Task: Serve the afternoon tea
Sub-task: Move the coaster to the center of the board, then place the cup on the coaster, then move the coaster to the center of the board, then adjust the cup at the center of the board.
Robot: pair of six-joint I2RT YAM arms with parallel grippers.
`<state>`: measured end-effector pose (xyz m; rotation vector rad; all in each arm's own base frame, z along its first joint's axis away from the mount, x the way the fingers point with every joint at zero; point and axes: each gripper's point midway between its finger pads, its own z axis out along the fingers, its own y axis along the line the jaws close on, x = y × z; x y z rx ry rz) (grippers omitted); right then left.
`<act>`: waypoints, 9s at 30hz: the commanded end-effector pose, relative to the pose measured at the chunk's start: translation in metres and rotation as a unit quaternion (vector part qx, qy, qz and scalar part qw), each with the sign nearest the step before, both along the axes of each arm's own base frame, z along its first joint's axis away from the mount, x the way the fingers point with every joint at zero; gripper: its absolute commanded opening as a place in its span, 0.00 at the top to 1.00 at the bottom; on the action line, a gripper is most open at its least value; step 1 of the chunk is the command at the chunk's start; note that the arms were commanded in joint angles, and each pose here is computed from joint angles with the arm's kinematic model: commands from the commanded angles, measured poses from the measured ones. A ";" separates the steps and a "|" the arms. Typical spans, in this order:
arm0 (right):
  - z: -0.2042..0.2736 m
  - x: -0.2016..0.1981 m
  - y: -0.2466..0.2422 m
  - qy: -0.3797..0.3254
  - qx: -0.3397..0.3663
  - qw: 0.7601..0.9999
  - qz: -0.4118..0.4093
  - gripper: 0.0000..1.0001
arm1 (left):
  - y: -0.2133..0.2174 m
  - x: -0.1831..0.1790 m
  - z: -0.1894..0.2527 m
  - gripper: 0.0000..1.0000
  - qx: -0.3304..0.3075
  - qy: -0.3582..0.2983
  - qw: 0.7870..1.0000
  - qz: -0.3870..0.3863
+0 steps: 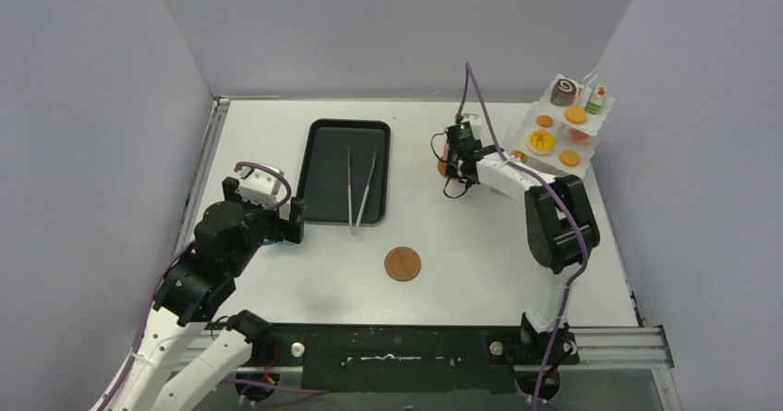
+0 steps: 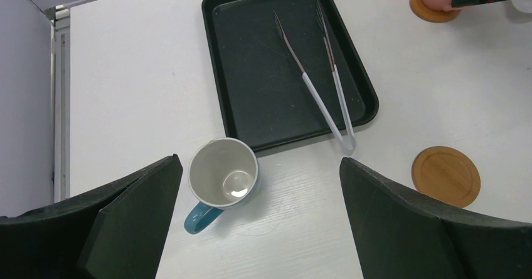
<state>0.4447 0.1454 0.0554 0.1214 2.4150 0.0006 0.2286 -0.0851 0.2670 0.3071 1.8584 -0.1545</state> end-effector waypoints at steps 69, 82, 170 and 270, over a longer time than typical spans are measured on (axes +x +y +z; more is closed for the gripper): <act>0.086 -0.169 0.112 -0.014 0.137 0.977 0.160 0.96 | -0.005 0.005 0.013 0.03 -0.016 -0.023 1.000 -0.005; 0.013 -0.229 0.164 0.056 0.112 0.967 0.221 1.00 | 0.000 0.007 0.011 0.03 -0.007 -0.020 1.000 0.010; 0.056 -0.129 -0.021 0.016 0.080 0.996 0.038 0.41 | 0.055 0.057 -0.073 0.03 -0.029 0.186 0.960 0.208; 0.114 -0.180 0.058 -0.072 0.148 0.977 0.137 0.01 | 0.011 -0.030 -0.156 0.83 -0.270 0.412 0.802 0.338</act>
